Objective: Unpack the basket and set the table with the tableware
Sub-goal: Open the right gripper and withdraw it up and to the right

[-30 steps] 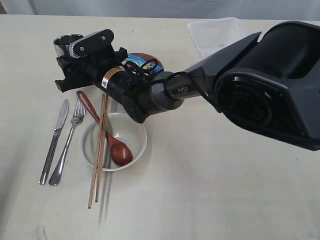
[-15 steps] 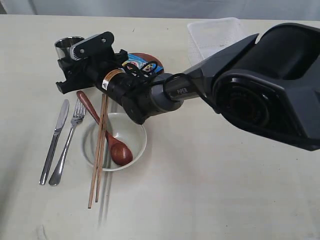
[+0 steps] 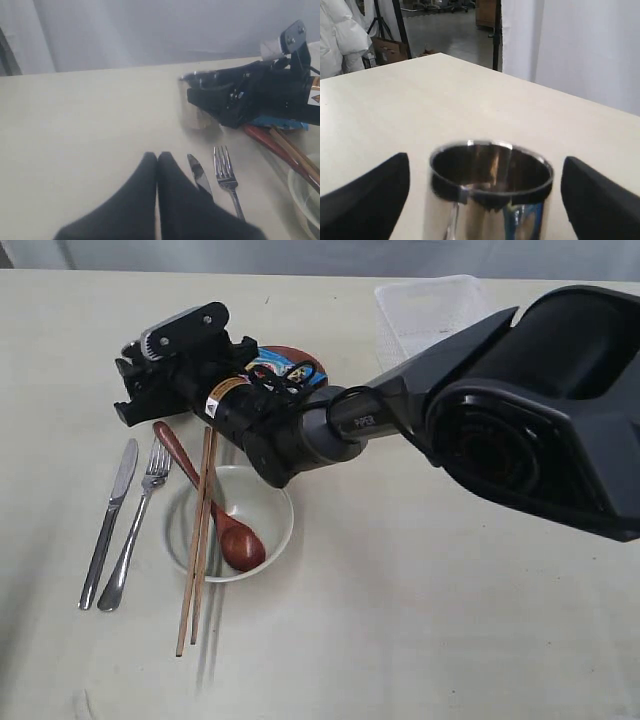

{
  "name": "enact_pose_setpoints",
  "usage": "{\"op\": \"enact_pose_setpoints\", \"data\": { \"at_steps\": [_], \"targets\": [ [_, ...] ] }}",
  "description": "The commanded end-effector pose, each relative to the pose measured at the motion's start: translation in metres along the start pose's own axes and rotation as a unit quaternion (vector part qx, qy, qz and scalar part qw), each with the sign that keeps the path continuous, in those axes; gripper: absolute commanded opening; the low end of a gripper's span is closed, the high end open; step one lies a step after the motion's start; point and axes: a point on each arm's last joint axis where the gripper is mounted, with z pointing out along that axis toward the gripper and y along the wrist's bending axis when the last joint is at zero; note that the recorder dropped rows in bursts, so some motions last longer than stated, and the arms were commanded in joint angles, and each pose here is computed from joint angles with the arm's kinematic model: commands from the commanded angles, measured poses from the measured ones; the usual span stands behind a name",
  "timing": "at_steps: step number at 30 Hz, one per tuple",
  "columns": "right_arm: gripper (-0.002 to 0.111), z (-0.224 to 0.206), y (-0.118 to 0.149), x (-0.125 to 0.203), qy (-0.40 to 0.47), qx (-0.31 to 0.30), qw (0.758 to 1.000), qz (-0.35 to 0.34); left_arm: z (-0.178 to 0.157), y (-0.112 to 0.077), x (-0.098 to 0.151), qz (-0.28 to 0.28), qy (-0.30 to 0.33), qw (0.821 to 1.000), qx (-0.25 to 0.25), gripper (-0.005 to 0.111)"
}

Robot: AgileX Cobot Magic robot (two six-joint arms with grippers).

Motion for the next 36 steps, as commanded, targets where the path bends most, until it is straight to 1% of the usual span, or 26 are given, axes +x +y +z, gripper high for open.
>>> {"op": "enact_pose_setpoints", "data": {
  "at_steps": [1,3,8,13,15,16,17,18,19,20,21,22,23,25,28,30,31,32,33,36],
  "targets": [
    [0.084,0.002,-0.001,-0.002,0.013,0.001,1.000,-0.003,0.000,0.000,0.001,-0.005,-0.001,1.000,0.000,0.000],
    [0.084,0.004,0.000,-0.001,0.025,0.000,1.000,-0.004,0.000,0.000,0.001,-0.005,-0.001,1.000,0.000,0.000],
    [0.084,0.007,0.000,-0.007,0.022,-0.001,1.000,-0.016,0.000,0.000,0.001,-0.005,-0.001,1.000,0.000,0.000],
    [0.084,0.015,0.003,-0.015,0.052,-0.006,0.999,-0.014,0.000,0.000,0.001,-0.005,-0.001,1.000,0.000,0.000],
    [0.084,0.015,0.003,-0.028,0.068,-0.009,0.998,-0.013,0.000,0.000,0.001,-0.005,-0.001,1.000,0.000,0.000],
    [0.083,0.013,0.004,-0.044,0.073,-0.007,0.997,-0.004,0.000,0.000,0.001,-0.005,-0.001,1.000,0.000,0.000],
    [0.080,0.011,0.004,-0.054,0.077,-0.008,0.997,-0.002,0.000,0.000,0.001,-0.005,-0.001,1.000,0.000,0.000],
    [0.069,0.005,0.004,-0.072,0.087,-0.010,0.996,0.003,0.000,0.000,0.001,-0.005,-0.001,1.000,0.000,0.000],
    [0.060,0.001,0.005,-0.082,0.094,-0.010,0.996,0.008,0.000,0.000,0.001,-0.005,-0.001,1.000,0.000,0.000],
    [0.039,-0.006,0.006,-0.100,0.107,-0.014,0.994,0.010,0.000,0.000,0.001,-0.005,-0.001,1.000,0.000,0.000],
    [0.028,-0.010,0.006,-0.107,0.114,-0.016,0.993,0.008,0.000,0.000,0.001,-0.005,-0.001,1.000,0.000,0.000],
    [0.010,-0.015,0.006,-0.118,0.120,-0.020,0.993,-0.003,0.000,0.000,0.001,-0.005,-0.001,1.000,0.000,0.000],
    [0.000,-0.018,0.005,-0.124,0.122,-0.021,0.992,-0.011,0.000,0.000,0.001,-0.005,-0.001,1.000,0.000,0.000],
    [0.000,-0.025,0.004,-0.137,0.132,-0.023,0.991,-0.010,0.000,0.000,0.001,-0.005,-0.001,1.000,0.000,0.000],
    [-0.001,-0.040,0.000,-0.152,0.172,-0.026,0.985,-0.009,0.000,0.000,0.001,-0.005,-0.001,1.000,0.000,0.000],
    [-0.001,-0.052,-0.001,-0.156,0.176,-0.025,0.984,-0.009,0.000,0.000,0.001,-0.005,-0.001,1.000,0.000,0.000],
    [-0.001,-0.063,-0.002,-0.165,0.154,-0.023,0.988,-0.009,0.000,0.000,0.001,-0.005,-0.001,1.000,0.000,0.000],
    [-0.001,-0.074,-0.003,-0.163,0.143,-0.019,0.990,-0.006,0.000,0.000,0.001,-0.005,-0.001,1.000,0.000,0.000],
    [-0.001,-0.087,-0.004,-0.169,0.117,-0.014,0.993,0.004,0.000,0.000,0.001,-0.005,-0.001,1.000,0.000,0.000],
    [-0.001,-0.134,-0.019,-0.167,0.051,0.018,0.998,0.041,0.000,0.000,0.001,-0.005,-0.001,1.000,0.000,0.000]
  ]
}}
